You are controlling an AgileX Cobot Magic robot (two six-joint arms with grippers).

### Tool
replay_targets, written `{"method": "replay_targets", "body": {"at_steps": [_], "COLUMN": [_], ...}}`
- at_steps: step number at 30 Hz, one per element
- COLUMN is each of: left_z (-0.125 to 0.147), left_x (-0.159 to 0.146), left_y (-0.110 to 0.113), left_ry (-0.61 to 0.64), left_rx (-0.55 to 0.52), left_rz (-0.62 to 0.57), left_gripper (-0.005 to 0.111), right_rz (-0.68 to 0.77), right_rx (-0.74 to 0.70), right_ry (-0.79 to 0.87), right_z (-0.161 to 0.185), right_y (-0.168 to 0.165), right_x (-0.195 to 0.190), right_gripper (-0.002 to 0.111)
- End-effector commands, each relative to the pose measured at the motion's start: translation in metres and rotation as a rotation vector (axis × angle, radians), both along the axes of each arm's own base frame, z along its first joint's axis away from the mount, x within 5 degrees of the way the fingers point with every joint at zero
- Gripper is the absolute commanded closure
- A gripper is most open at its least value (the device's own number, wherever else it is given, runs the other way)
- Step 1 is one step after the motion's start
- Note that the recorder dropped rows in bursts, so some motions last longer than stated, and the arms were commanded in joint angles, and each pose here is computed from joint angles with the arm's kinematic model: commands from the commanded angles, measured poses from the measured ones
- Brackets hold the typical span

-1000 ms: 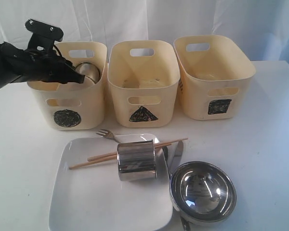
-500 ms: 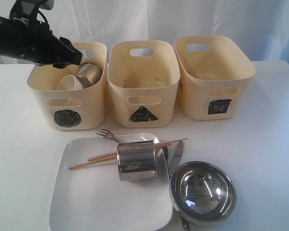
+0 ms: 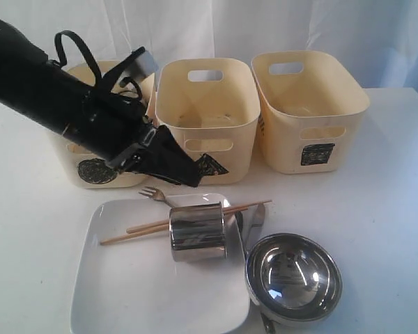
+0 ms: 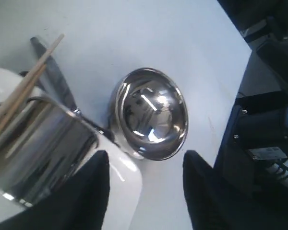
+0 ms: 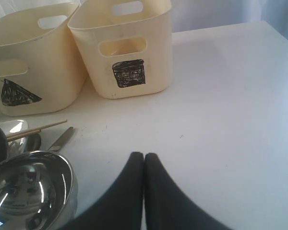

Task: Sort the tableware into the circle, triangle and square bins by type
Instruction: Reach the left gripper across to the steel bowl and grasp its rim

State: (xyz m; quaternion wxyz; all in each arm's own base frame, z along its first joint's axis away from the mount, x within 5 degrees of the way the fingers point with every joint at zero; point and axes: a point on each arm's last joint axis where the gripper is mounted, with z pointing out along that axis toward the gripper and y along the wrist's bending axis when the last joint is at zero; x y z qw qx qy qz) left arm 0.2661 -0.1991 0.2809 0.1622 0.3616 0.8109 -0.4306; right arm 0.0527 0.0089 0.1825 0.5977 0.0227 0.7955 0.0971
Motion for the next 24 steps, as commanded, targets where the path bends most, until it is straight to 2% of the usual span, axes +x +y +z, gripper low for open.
{"method": "replay_targets", "body": {"at_steps": [1,8,14,20,24], "left_z": [0.012,0.003,-0.015,-0.037,-0.055], "left_x": [-0.015,-0.03,-0.037,-0.042,-0.039], "left_y": [-0.024,-0.045,-0.067,-0.092,-0.1], "left_ry": [-0.024,-0.003,-0.002,-0.105,-0.202], "left_rx": [-0.127,-0.097,-0.061,0.006,0.095], "left_rz": [-0.08,-0.164,-0.185,-0.182,-0.165], "left_gripper": [0.055,0.055,0.055,0.055,0.055], "right_rz": [-0.002,-0.002,-0.002,-0.002,-0.002], "right_rx": [-0.007,-0.007,-0.007,-0.007,-0.007], "right_ry": [-0.015,-0.015,-0.015,-0.015,-0.015], "right_z": [0.0,0.0,0.0,0.0,0.0], "right_y": [0.0,0.0,0.0,0.0,0.0], "right_x": [0.0,0.0,0.0,0.0,0.0], "right_gripper": [0.108,0.108,0.108,0.108,0.108]}}
